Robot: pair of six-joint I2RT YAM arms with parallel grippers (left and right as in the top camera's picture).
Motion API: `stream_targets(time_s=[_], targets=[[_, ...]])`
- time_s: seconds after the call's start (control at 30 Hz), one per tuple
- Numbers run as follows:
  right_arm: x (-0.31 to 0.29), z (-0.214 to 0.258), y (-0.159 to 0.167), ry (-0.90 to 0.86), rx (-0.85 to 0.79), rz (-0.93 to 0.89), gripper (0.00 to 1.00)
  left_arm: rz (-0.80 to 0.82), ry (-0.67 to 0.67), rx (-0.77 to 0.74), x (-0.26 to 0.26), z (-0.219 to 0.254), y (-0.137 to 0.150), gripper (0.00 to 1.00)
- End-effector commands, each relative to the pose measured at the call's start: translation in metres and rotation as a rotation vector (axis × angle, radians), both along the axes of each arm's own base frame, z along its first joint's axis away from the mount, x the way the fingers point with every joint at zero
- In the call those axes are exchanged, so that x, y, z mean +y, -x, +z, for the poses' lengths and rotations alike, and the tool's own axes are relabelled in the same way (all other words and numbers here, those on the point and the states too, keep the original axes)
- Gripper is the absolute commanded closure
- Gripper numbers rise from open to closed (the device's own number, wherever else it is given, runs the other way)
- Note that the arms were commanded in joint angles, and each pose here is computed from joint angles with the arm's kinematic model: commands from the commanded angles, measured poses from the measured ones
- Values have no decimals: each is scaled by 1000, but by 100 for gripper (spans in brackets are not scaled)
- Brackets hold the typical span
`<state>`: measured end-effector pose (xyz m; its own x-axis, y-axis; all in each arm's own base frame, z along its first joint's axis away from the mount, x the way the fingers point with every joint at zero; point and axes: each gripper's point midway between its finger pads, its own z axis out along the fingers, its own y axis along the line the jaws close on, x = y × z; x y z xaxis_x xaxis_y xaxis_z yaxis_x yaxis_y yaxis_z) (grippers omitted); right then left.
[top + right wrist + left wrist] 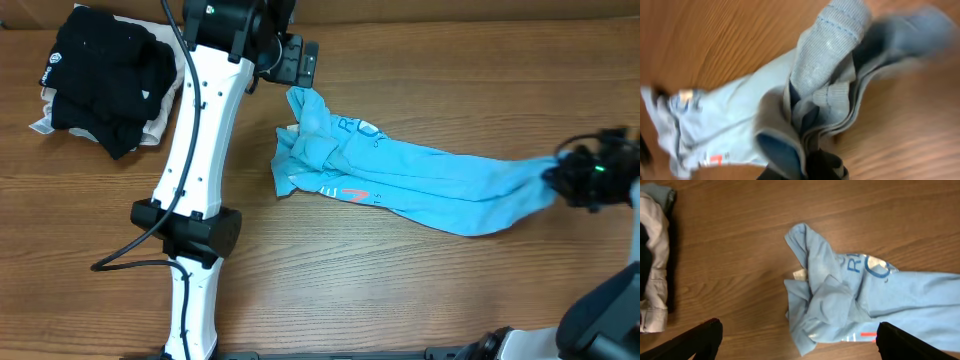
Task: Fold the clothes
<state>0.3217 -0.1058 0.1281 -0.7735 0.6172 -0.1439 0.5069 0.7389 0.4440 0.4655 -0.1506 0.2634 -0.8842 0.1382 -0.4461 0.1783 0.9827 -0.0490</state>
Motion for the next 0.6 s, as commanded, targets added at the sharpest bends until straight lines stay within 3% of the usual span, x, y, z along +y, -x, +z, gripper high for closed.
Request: stream_targets(time_s=[0.0,0.2,0.5,0.53,0.57], targets=[[48,8,-18,5,-38,170,96,11,-13,-18,12,1,-7,0],[108,-1,-34,89,1,260,96,22,-9,-31,16,2,-12,0],[214,-36,-50,53,17,423,95,22,-9,-33,16,3,-12,0],[223,-40,-51,49,19,432,83,22,-9,-33,16,3,-12,0],[230,-44,-53,46,16,445,63,22,-9,-33,16,3,-12,0]])
